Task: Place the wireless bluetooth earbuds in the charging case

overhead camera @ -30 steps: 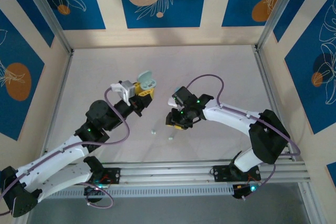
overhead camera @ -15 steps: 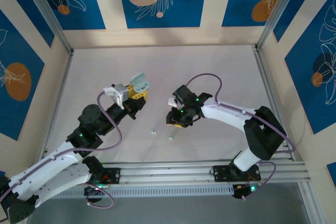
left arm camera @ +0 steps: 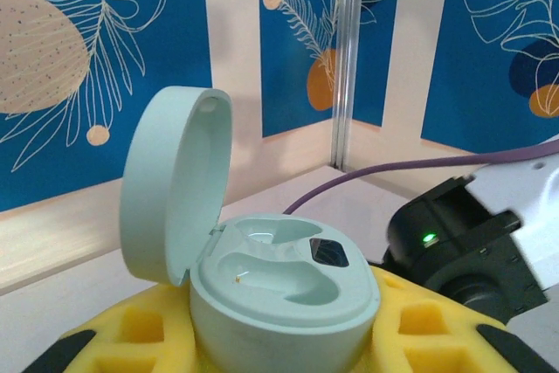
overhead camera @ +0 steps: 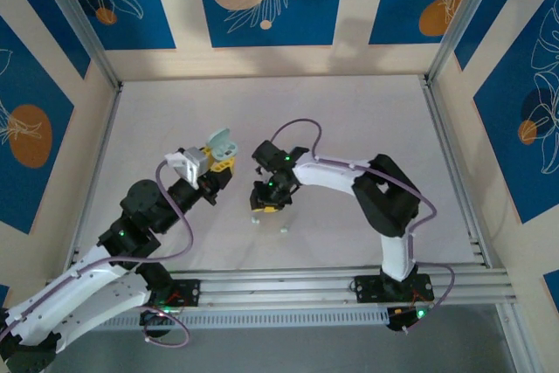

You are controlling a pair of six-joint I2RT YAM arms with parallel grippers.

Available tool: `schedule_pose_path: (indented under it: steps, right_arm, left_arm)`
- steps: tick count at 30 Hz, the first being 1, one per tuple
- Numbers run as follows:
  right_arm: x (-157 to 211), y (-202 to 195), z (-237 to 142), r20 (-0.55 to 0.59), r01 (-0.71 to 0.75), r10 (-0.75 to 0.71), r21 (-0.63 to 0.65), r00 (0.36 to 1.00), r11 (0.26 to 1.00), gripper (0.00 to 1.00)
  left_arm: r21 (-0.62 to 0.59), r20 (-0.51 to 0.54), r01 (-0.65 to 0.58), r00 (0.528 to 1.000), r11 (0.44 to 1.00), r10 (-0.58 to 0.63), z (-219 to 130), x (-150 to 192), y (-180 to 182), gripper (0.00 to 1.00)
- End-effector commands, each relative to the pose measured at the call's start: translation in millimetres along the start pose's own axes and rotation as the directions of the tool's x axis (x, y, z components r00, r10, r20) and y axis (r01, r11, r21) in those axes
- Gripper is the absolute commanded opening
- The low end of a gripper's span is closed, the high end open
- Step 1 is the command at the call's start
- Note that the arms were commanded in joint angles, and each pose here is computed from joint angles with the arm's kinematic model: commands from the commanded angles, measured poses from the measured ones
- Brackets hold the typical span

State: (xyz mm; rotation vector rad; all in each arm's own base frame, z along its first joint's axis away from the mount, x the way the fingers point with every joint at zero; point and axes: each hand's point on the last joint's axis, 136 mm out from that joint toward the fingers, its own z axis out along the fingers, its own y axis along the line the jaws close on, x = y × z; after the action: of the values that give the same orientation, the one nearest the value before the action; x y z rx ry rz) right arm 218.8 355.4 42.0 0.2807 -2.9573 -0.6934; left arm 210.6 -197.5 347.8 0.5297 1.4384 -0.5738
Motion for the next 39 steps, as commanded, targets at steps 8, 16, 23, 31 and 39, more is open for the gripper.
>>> schedule_pose_path:
  steps: [8,16,23,31,39]
  right_arm:
    - [16.8,1.6,18.7,-0.131,0.162,-0.138,0.192,0.982,0.968,0.38]
    - [27.7,0.4,28.4,-0.169,0.209,-0.167,0.267,0.971,0.941,0.35]
    - [20.9,-1.0,26.7,-0.149,0.192,-0.153,0.297,0.977,0.935,0.31]
    - [18.7,3.5,29.5,-0.158,0.186,-0.147,0.268,0.976,0.945,0.28]
    - [16.5,-1.3,29.9,-0.167,0.188,-0.143,0.299,0.976,0.936,0.22]
  left_arm:
    - [-0.024,0.059,0.004,0.998,1.0,-0.002,-19.1,-19.0,5.7,0.29]
    - [-0.009,0.054,0.013,0.998,1.0,-0.013,-21.7,-19.0,3.3,0.29]
    - [0.003,0.05,0.026,0.998,1.0,-0.026,-21.3,-19.9,1.5,0.29]
    - [0.011,0.048,0.044,0.998,0.999,-0.045,-20.4,-18.8,0.2,0.29]
    - [0.019,0.048,0.067,0.997,0.998,-0.068,-19.2,-16.2,-1.1,0.29]
